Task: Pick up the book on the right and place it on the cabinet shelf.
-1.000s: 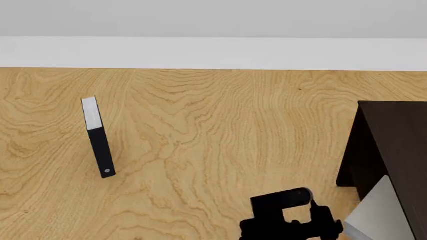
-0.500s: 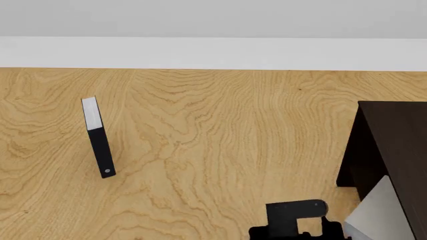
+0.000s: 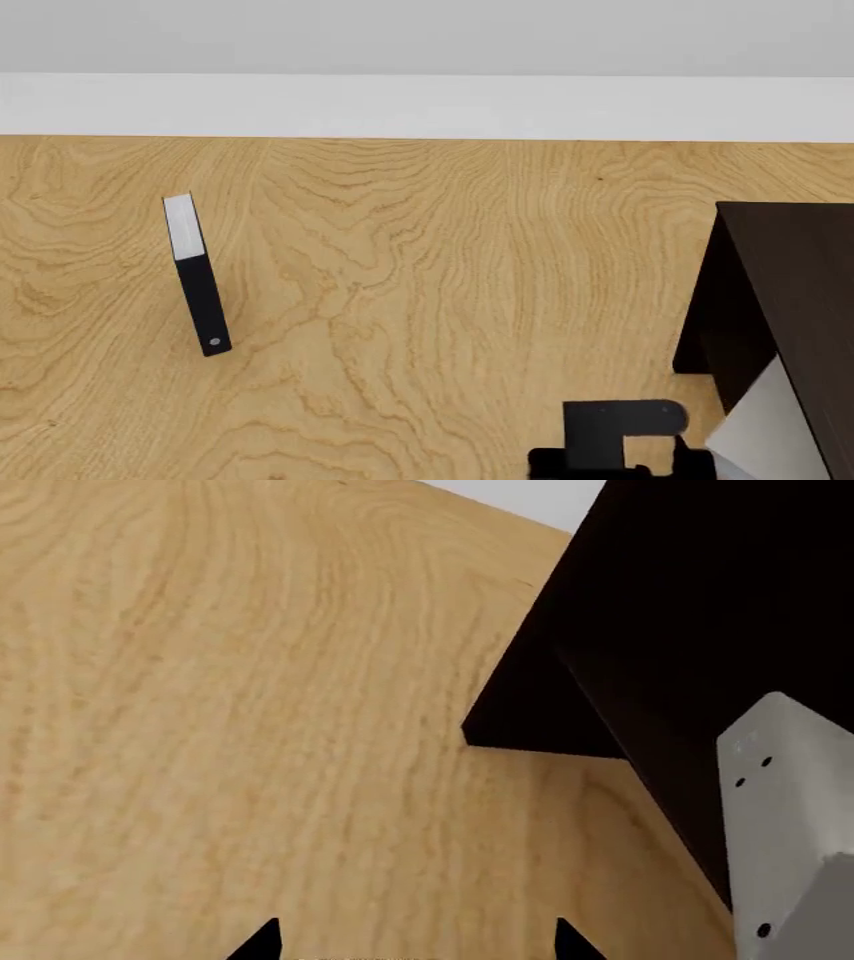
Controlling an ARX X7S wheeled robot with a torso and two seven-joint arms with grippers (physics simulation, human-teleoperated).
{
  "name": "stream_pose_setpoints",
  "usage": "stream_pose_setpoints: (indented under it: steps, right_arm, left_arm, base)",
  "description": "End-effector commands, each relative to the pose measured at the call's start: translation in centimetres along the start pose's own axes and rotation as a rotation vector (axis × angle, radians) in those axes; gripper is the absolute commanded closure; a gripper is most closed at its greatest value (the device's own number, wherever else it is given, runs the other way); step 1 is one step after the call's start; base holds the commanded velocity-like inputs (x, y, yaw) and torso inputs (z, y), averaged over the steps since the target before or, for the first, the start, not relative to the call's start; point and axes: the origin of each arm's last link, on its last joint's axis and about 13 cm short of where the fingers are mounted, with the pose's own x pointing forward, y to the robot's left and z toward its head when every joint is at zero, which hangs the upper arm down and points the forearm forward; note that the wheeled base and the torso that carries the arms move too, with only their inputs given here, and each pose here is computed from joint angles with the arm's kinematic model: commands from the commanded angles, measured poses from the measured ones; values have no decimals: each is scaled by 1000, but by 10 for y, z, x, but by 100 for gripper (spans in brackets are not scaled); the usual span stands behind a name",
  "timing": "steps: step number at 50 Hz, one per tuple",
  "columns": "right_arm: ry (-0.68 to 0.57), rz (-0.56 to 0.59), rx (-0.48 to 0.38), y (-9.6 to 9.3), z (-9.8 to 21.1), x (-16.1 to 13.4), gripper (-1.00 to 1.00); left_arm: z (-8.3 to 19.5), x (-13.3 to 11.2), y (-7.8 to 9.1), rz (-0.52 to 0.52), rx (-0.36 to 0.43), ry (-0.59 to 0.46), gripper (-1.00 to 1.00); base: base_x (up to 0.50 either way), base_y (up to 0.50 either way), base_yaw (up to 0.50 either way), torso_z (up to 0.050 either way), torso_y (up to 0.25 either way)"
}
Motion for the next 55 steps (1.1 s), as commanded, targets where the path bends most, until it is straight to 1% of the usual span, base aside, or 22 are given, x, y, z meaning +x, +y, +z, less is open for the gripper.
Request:
stream_pose_setpoints:
  steps: [1,7,12,14,23,28,34,37,39,46,47,50,51,55]
  right_arm:
    - [33,-138,29,-10,-3,3,-100]
    - [50,-210,51,-11,-10,1,-100]
    - [34,-227,44,-10,-13,-1,-100]
    - [17,-237,35,-10,-12,-6,-100]
    - [-18,-278,59,-16,3,-26,-100]
    - [-22,-329,90,-21,5,-35,-100]
    - [-29,-352,99,-24,3,-50,-100]
    - [-39,-401,105,-28,2,-56,-100]
    - [-26,-402,94,-29,0,-57,-100]
    - [22,-439,118,-32,-10,-54,-100]
    - [21,-463,127,-35,-11,-54,-100]
    - [28,-486,123,-41,-11,-50,-100]
    - [28,-513,134,-43,-10,-49,-100]
    - [33,-551,144,-52,-8,-44,-100]
  left_arm:
    - [1,0,0,-1,-4,-2,-100]
    - [0,0,0,-4,-9,-2,-100]
    - [-1,0,0,-4,-11,0,-100]
    - [-2,0,0,-4,-13,-1,-100]
    - [-3,-1,0,-2,-17,1,-100]
    - [-3,-1,1,-1,-19,0,-100]
    - [-5,-2,1,-2,-25,3,-100]
    - [-5,-2,1,-6,-31,5,-100]
    - [-6,-2,1,-7,-34,5,-100]
    - [-5,-3,3,-5,-38,5,-100]
    - [-5,-3,4,-4,-38,5,-100]
    - [-5,-4,4,-2,-37,5,-100]
    - [-4,-4,5,-1,-36,4,-100]
    - [-4,-4,5,2,-36,2,-100]
  base:
    - [0,-3,-3,0,0]
    - [0,0,-2,0,0]
    - [0,-1,-2,0,0]
    - [0,0,-4,0,0]
    - [0,0,-2,0,0]
    - [0,0,-1,0,2]
    - [0,-1,-3,0,0]
    - [0,0,-4,0,4]
    - [0,-2,-4,0,0]
    - [0,0,-2,0,1]
    - [0,0,0,0,0]
    - [0,-1,-3,0,0]
    - [-13,0,-5,0,0]
    - [-7,0,-7,0,0]
